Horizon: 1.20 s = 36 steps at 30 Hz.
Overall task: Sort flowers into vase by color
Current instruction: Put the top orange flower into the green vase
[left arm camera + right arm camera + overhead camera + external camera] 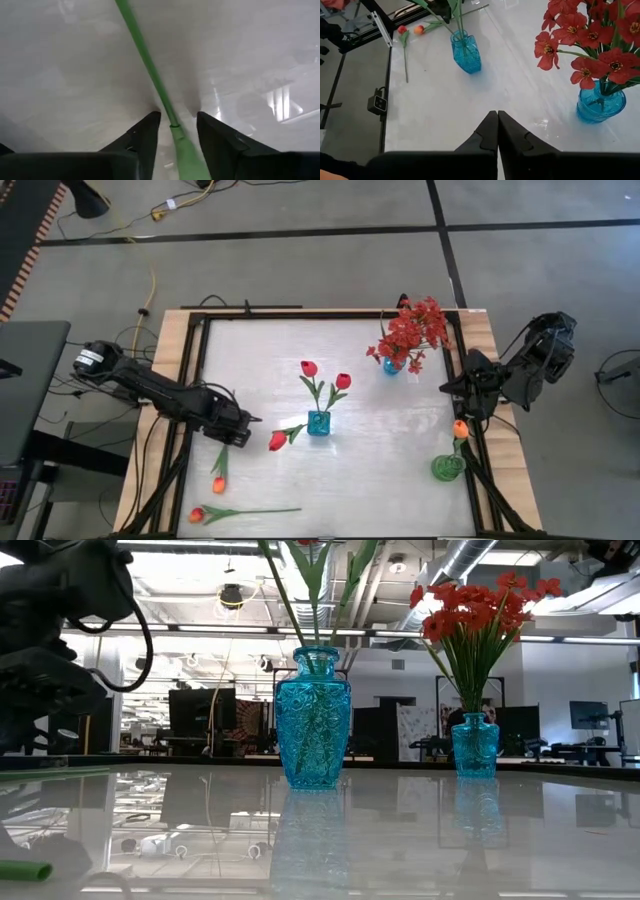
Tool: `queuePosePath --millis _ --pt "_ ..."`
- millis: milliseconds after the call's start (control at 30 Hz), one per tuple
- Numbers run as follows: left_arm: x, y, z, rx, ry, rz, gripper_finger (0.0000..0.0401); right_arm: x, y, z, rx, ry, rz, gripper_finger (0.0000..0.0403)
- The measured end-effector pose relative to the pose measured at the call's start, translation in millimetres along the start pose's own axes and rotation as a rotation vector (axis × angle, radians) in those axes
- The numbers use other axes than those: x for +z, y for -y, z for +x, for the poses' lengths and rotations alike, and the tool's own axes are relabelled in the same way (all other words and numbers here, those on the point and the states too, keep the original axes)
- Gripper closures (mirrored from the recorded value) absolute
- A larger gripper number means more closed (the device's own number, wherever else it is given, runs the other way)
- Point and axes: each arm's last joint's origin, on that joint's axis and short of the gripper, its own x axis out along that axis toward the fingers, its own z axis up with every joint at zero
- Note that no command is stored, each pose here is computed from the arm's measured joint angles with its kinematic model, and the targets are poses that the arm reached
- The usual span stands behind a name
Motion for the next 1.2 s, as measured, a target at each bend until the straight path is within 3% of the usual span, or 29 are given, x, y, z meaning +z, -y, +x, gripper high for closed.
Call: queuePosePath --millis 267,433,633,867,1200 --pt "-1 -1 -1 0.016 0.032 0.006 0.0391 -1 0 0 0.014 -0.018 0.0 0.037" --pt "0 3 -10 -0.01 0.089 0.03 0.0399 0 -1 0 0.015 -0.017 -0.018 0.0372" --pt "-1 9 -39 -0.151 0.193 0.027 0.0401 3 -5 0 0.051 0.014 -0.074 0.0372" --pt "1 6 -94 -0.381 0.446 -0.023 0.0401 11 -12 -1 0.072 0.128 -0.241 0.0373" --pt "1 -15 -189 -0.65 0.89 -0.068 0.0401 44 -22 -19 -0.086 0.467 -0.545 0.0372"
